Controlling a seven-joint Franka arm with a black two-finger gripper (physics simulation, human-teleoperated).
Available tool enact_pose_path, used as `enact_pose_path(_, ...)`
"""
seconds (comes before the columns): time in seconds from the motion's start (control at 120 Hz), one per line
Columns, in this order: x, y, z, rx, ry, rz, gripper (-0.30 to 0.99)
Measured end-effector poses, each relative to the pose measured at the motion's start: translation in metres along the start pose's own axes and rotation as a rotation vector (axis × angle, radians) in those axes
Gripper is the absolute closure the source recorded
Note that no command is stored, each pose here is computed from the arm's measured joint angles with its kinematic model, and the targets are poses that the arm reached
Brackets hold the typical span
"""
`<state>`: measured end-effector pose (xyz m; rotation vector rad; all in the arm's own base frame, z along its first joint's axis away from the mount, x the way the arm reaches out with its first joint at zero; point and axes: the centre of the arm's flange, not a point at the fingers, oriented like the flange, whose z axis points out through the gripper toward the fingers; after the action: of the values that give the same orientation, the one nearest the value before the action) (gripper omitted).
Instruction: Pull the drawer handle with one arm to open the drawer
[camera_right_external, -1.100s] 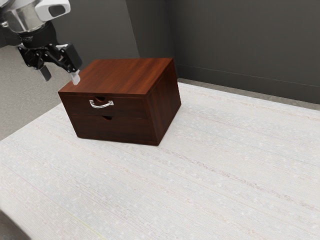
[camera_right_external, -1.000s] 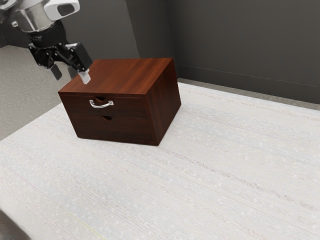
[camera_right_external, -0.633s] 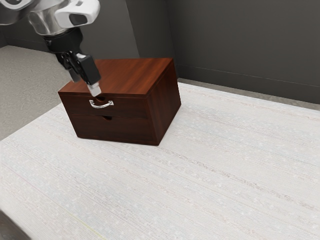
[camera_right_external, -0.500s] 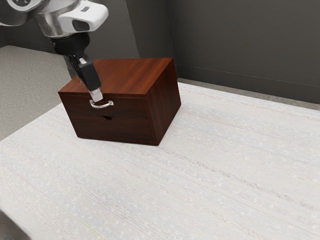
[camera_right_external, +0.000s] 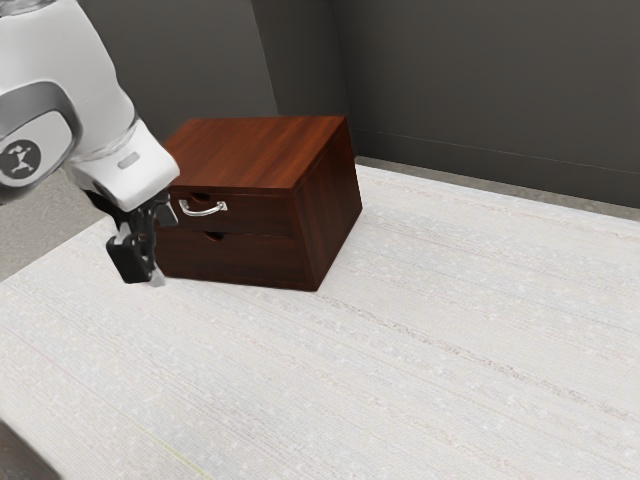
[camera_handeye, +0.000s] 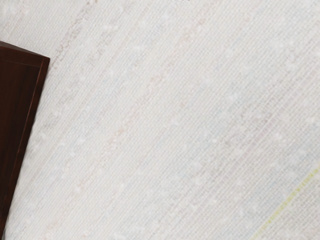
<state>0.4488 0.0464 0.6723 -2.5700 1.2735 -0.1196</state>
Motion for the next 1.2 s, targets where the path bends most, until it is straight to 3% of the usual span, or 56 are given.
enact_pose_path(0.075, 0.003, -0.006, 0.010, 0.030, 0.005, 0.054, 0.00)
enact_pose_path(0.317, -0.066, -0.078, 0.072, 0.029, 0.021, 0.065, 0.00)
enact_pose_path(0.483, -0.081, -0.102, 0.101, 0.056, 0.030, 0.138, 0.00)
enact_pose_path(0.633, -0.070, -0.129, 0.141, 0.066, 0.003, 0.218, 0.00)
enact_pose_path(0.942, -0.060, -0.168, 0.155, 0.151, -0.024, 0.319, 0.00)
enact_pose_path(1.2, -0.058, -0.181, 0.173, 0.209, -0.032, 0.364, 0.21)
